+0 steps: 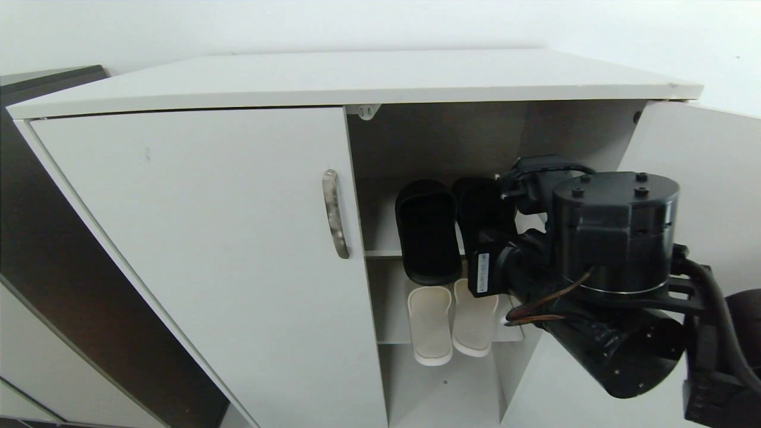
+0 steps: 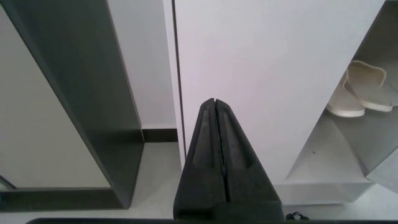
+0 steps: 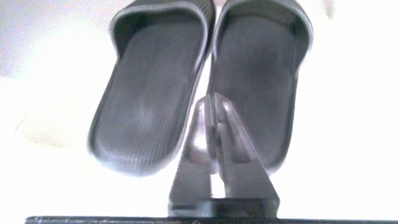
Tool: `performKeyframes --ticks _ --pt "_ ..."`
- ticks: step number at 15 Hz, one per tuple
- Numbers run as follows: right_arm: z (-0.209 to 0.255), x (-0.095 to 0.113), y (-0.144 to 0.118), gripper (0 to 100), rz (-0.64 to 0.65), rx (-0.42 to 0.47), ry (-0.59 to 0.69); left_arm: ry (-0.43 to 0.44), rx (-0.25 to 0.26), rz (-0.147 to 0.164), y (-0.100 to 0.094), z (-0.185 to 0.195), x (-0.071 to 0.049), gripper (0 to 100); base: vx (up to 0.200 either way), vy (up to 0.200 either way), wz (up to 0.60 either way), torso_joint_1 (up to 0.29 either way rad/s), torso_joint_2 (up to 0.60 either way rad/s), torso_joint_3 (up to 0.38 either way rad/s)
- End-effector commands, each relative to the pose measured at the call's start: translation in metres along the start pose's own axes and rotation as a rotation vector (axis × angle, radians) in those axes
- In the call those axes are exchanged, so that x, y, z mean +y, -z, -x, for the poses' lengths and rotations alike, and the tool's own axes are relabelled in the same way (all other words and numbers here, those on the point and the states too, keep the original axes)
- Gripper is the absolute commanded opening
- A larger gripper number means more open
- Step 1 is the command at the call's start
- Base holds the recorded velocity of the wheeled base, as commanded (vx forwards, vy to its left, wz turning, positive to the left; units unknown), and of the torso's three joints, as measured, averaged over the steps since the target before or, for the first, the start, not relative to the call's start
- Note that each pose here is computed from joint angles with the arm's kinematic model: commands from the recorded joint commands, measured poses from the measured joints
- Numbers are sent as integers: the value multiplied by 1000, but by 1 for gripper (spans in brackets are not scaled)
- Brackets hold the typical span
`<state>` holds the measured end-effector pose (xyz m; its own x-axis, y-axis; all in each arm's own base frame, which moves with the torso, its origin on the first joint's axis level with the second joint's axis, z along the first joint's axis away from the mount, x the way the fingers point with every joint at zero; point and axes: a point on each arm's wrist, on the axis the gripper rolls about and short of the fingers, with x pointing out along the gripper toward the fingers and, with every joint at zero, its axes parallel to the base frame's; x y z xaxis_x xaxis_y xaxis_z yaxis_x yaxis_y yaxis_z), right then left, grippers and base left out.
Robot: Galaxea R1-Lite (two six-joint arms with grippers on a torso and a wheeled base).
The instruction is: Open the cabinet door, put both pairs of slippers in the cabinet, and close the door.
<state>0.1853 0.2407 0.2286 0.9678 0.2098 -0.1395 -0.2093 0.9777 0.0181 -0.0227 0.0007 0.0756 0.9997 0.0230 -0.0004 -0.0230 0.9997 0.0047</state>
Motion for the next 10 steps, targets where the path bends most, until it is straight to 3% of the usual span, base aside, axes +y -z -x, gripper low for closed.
performKeyframes --ticks 1,10 --pt "15 -6 -5 0 -11 -17 -18 -2 1 0 0 0 0 0 0 0 0 0 0 0" --pt "14 -6 3 0 9 5 -19 0 0 0 0 0 0 0 0 0 0 0 0 0"
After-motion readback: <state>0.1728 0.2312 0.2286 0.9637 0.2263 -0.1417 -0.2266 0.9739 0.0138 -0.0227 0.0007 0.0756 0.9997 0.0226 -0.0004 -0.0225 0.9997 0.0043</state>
